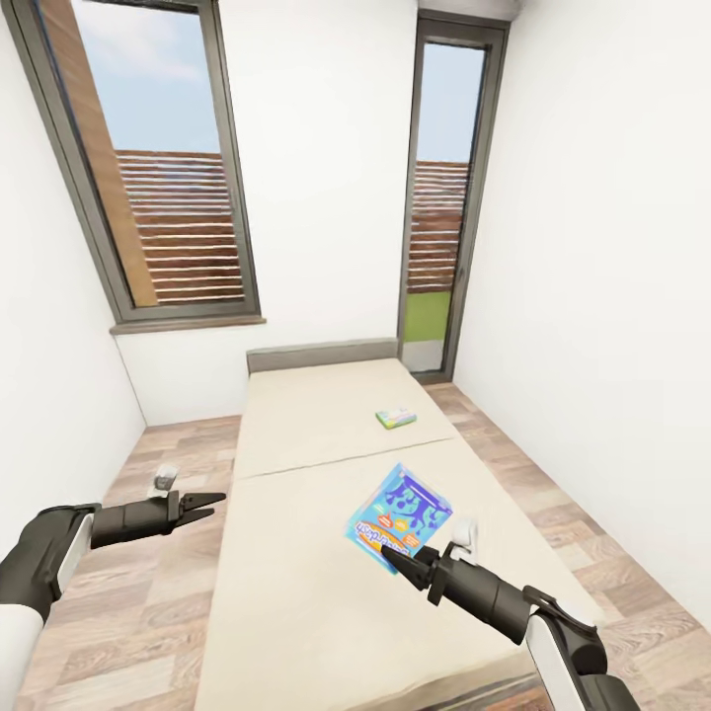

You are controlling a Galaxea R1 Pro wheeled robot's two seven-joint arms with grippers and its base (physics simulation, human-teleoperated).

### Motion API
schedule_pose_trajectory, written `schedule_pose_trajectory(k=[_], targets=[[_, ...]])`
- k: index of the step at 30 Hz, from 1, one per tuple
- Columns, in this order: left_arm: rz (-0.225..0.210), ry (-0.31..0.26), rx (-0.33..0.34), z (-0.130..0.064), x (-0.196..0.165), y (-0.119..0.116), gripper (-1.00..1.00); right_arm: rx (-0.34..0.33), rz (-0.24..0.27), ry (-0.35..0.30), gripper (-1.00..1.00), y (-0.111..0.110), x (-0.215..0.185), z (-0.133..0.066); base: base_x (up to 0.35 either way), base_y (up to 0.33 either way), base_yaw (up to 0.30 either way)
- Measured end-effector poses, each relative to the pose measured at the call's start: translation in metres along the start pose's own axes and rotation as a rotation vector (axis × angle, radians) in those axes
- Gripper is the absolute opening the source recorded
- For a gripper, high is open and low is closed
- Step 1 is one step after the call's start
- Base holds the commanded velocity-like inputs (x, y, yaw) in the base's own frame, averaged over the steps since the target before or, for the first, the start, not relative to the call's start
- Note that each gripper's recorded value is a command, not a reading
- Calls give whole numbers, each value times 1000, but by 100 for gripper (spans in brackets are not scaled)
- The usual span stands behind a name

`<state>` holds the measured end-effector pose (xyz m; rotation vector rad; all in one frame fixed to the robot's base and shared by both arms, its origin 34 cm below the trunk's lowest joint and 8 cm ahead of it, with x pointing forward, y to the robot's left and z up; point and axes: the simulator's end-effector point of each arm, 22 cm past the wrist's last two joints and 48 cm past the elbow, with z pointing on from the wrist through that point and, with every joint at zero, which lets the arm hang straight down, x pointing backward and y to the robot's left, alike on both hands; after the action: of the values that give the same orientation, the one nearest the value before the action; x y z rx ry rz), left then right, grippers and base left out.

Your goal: Put all the toys in the child's room - the three board games (two on the bed and one on the table), the two jigsaw puzzles on the table, and the tennis ball on the table - inside the toy box on the table in the child's room.

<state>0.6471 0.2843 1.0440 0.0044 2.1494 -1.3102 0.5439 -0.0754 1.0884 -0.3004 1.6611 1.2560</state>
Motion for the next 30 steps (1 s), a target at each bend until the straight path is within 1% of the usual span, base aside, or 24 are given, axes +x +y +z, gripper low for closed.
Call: schedule_pose_trajectory(k=[23,30], targets=[[27,-17,10,-7,-8,-15,100,-11,-30,-17,-100,11,-11,-1,0,0,-167],[30,-19,11,-8,-8,-17,100,-13,-35,-19,-100,12,-12,-2,0,0,-62]])
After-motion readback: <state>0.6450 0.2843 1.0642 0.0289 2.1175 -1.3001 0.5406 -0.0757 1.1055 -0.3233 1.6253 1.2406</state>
